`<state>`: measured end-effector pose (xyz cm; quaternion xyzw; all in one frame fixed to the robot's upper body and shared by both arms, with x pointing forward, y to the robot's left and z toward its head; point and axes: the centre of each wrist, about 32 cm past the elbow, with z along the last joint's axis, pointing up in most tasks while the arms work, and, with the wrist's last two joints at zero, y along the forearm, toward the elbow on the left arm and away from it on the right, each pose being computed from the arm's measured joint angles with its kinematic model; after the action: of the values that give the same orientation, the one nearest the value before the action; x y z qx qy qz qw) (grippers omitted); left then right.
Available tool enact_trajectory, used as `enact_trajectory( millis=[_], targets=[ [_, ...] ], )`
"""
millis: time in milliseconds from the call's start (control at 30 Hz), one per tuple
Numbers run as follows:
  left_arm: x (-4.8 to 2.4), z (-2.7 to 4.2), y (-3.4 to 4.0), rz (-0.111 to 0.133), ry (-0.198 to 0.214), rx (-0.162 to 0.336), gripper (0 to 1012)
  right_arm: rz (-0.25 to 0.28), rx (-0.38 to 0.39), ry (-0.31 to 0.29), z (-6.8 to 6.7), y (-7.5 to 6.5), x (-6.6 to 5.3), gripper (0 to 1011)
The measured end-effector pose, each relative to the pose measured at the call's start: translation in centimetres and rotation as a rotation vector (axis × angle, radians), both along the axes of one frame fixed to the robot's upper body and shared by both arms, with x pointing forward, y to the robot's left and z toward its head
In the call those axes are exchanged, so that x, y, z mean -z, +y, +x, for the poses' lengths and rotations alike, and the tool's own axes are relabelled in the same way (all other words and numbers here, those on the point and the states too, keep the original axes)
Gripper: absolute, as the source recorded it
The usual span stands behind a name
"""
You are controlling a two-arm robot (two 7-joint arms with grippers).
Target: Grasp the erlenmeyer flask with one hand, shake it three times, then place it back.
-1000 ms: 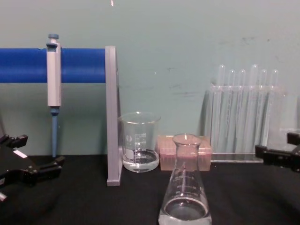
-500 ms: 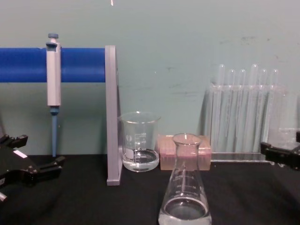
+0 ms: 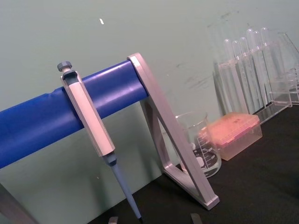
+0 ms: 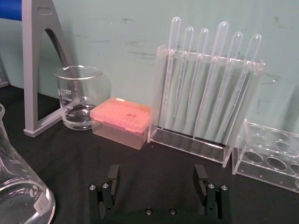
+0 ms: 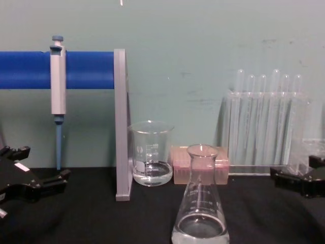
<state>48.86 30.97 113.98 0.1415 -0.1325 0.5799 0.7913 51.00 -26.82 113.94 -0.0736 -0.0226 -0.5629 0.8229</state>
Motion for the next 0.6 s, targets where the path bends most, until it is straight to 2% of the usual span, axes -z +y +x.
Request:
enact_trajectory(
  millis=[600],
  targets=[
    [0.0, 0.0, 0.0, 0.0, 0.0, 0.0, 1001, 0.009, -0.007, 0.008, 0.28, 0.21, 0.3, 1000]
  ],
)
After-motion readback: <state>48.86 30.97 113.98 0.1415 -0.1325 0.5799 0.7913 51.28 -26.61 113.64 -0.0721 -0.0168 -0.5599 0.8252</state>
